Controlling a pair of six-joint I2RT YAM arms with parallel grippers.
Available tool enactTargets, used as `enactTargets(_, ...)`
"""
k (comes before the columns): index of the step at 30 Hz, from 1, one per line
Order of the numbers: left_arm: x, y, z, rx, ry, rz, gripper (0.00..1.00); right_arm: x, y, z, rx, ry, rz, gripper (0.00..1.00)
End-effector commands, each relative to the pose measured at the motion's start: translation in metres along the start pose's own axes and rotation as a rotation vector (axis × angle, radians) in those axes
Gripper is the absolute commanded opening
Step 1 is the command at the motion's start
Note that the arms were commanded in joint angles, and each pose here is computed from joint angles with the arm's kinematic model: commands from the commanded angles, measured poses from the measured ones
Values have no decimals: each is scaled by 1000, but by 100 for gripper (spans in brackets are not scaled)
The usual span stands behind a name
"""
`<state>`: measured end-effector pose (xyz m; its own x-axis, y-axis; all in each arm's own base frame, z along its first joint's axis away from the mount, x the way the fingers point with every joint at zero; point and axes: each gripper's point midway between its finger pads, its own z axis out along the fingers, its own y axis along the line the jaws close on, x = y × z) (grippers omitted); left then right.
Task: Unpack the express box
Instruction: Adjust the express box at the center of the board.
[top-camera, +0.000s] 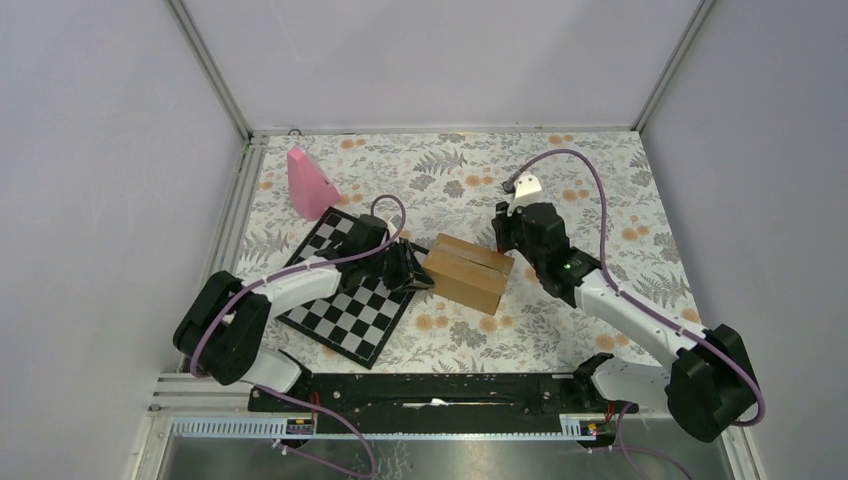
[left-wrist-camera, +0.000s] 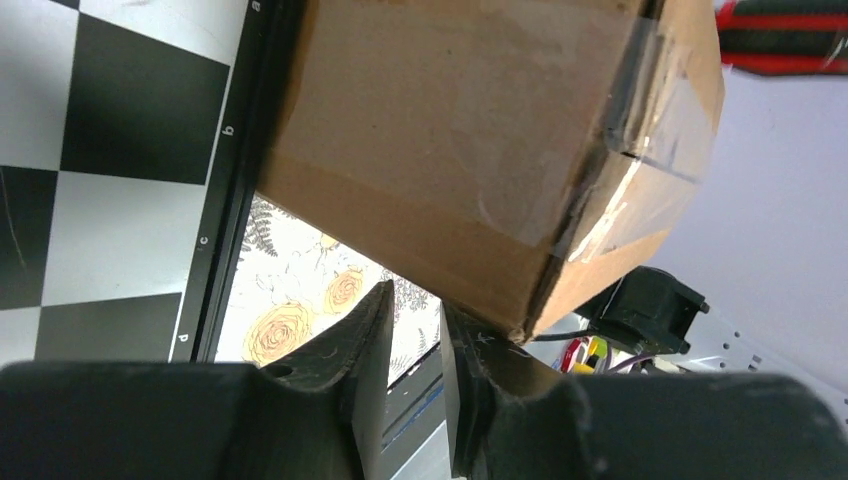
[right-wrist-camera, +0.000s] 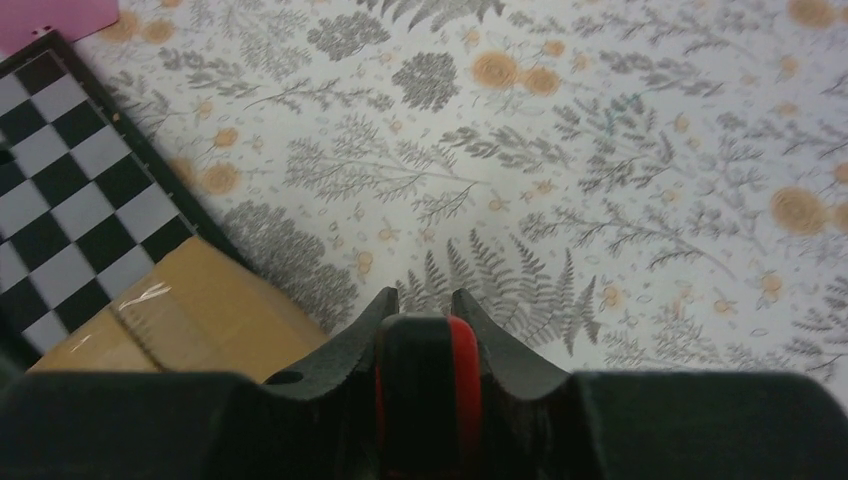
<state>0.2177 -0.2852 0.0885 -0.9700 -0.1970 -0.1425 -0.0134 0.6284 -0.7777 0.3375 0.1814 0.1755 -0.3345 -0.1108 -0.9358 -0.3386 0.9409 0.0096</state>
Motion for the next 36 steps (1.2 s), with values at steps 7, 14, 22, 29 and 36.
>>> enactTargets(7, -41, -29, 7, 72, -82, 33, 27, -6, 24, -48, -142, 12, 212, 0)
enactTargets(14, -50, -38, 5, 71, -88, 59, 34, 11, 17, -59, -102, 80, 233, 0)
enactTargets(22, -49, -52, -15, 66, -91, 118, 50, -32, 2, -67, -31, 11, 200, 0)
enactTargets(29, -45, -76, -37, 151, -131, 111, 67, -86, 9, -66, -61, -152, 234, 0)
enactTargets(36, -55, -82, -17, 246, -134, 29, 71, -122, 60, -51, -135, -311, 168, 0)
